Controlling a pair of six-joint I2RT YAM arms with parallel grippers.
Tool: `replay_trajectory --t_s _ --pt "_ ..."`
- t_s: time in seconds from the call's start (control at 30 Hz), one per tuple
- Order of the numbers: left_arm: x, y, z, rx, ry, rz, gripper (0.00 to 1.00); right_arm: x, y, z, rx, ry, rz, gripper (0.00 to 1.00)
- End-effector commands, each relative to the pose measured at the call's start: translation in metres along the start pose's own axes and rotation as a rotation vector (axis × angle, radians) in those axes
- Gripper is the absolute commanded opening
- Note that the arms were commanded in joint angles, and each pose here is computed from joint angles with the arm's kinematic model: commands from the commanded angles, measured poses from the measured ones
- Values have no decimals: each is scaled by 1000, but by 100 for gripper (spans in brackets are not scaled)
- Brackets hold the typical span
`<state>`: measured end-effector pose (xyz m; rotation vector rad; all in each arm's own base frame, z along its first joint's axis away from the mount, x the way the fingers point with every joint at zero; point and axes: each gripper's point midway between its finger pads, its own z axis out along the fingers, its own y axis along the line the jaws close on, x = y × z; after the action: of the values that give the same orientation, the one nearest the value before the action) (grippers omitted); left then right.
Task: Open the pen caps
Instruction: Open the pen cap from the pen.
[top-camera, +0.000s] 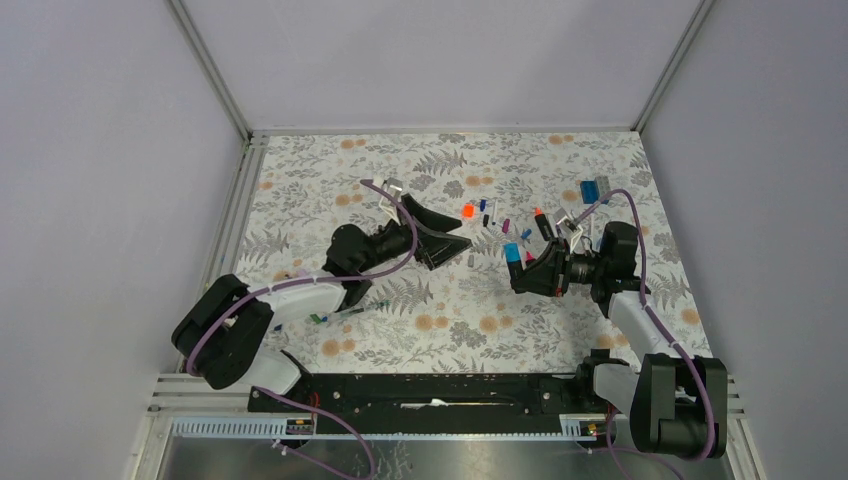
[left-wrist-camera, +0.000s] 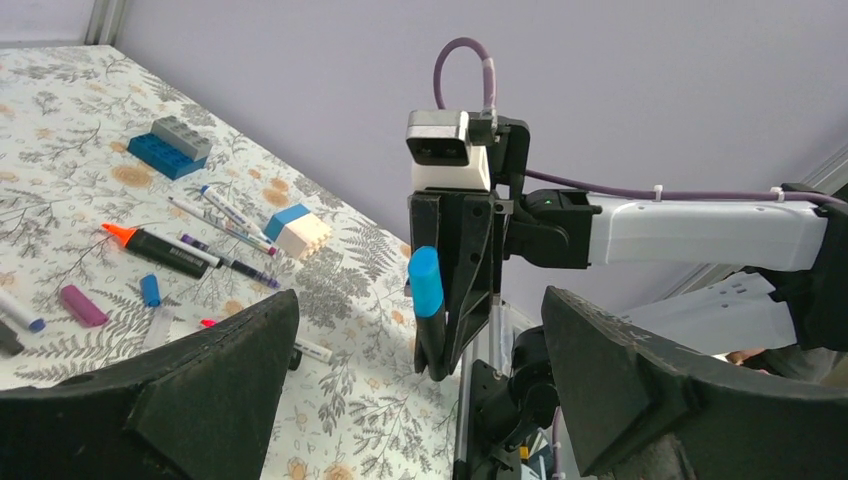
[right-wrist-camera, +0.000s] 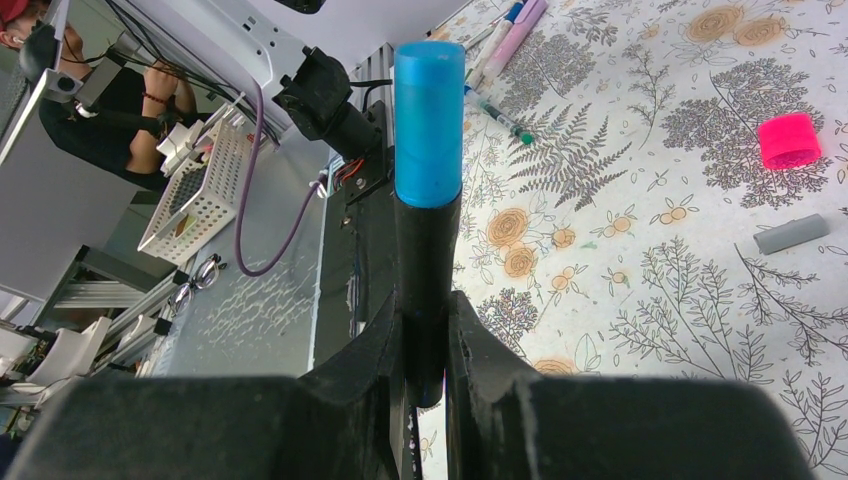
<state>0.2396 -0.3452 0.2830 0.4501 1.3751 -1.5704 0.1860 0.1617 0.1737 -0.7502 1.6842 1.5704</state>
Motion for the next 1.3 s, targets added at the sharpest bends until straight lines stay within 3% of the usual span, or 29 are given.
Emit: replay_trajectory --t_s 0.0,0.37,0.47,0.6,0.83,0.97,1.1,1.27 --pt "-21 -17 -5 33 -85 88 99 1 12 -2 -64 6 -67 0" --pt "-29 -14 -19 -51 -117 86 99 1 13 -3 -59 1 -87 0" --pt "-31 -6 -23 -79 -133 28 99 1 14 -3 -58 1 -93 0" --pt "-38 -13 -32 4 -181 -53 99 2 14 -4 -57 0 -99 0" --pt "-23 -23 -26 108 -95 -132 99 2 15 -4 -56 -1 -106 0" --pt "-11 -18 -15 52 -30 -96 99 2 15 -4 -55 -2 -108 0" --pt "9 -17 4 -39 66 35 99 3 15 -4 -55 -2 -111 0" --pt "9 -16 18 -59 64 79 99 3 14 -4 -52 -2 -107 0"
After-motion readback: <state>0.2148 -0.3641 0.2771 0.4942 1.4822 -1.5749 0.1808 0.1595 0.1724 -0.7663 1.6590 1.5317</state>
